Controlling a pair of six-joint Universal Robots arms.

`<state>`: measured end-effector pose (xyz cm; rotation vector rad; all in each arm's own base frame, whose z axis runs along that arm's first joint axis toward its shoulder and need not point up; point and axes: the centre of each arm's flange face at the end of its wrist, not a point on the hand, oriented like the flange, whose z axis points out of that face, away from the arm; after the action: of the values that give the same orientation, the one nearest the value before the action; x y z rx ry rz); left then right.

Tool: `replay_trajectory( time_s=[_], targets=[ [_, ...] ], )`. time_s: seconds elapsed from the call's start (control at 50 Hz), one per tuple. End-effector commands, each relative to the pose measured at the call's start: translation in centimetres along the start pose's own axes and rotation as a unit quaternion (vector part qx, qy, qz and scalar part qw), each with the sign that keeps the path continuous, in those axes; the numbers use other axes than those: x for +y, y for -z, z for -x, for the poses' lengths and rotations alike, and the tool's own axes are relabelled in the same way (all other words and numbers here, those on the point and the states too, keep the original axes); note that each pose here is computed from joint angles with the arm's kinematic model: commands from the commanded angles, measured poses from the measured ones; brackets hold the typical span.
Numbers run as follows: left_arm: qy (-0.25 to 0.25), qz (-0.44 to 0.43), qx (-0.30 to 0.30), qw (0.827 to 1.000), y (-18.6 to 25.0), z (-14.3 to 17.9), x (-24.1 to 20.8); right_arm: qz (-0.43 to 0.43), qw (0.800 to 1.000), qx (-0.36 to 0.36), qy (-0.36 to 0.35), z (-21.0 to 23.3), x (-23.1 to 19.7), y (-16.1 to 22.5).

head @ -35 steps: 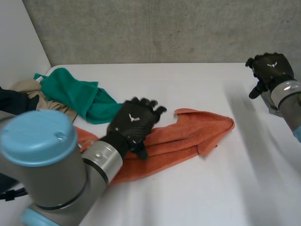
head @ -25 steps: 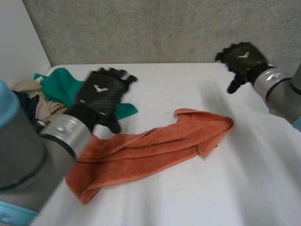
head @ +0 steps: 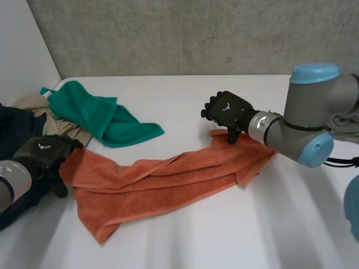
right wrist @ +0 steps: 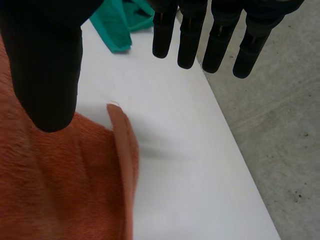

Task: Fold the laundry.

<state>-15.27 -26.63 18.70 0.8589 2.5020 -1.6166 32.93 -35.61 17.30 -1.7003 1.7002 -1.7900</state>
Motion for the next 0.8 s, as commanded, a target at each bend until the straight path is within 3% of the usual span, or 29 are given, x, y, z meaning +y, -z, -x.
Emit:
replay_trajectory(
  time_s=[0.02, 0.4, 0.56, 0.64, 0.66, 0.7, 0.72, 0.78, 0.8],
  targets=[
    [-0.013, 0.002, -0.025, 1.0, -1.9, 0.2, 1.8, -0.012, 1.0, 0.019, 0.009, 0.2, 1.6, -1.8],
    [-0.023, -0.017, -0.015, 0.999, -5.2, -0.2, 3.7, -0.001, 0.999, 0.03, 0.012, 2.3, 5.6, -4.9],
    [-0.036, -0.057, -0.034, 0.997, -7.3, 0.8, 2.5, -0.019, 0.996, 0.076, 0.031, 0.6, 5.6, -5.6],
    [-0.055, -0.122, -0.069, 0.989, -8.3, 2.2, -1.3, -0.055, 0.974, 0.211, 0.058, -5.3, 3.6, -5.1],
    [-0.061, -0.159, -0.087, 0.982, -8.4, 2.9, -3.5, -0.083, 0.955, 0.278, 0.059, -8.2, 2.4, -4.5],
    [-0.068, -0.204, -0.11, 0.97, -8.2, 3.7, -6.3, -0.119, 0.934, 0.334, 0.052, -11.0, 0.9, -3.5],
    [-0.069, -0.228, -0.121, 0.964, -8.0, 4.0, -7.7, -0.157, 0.911, 0.38, 0.044, -13.5, -0.3, -2.3],
    [-0.055, -0.329, -0.165, 0.928, -6.8, 5.6, -13.7, -0.214, 0.877, 0.429, 0.036, -17.2, -2.1, -0.1],
    [-0.04, -0.379, -0.189, 0.905, -5.9, 6.7, -16.5, -0.245, 0.857, 0.451, 0.032, -19.3, -3.0, 1.4]
  ],
)
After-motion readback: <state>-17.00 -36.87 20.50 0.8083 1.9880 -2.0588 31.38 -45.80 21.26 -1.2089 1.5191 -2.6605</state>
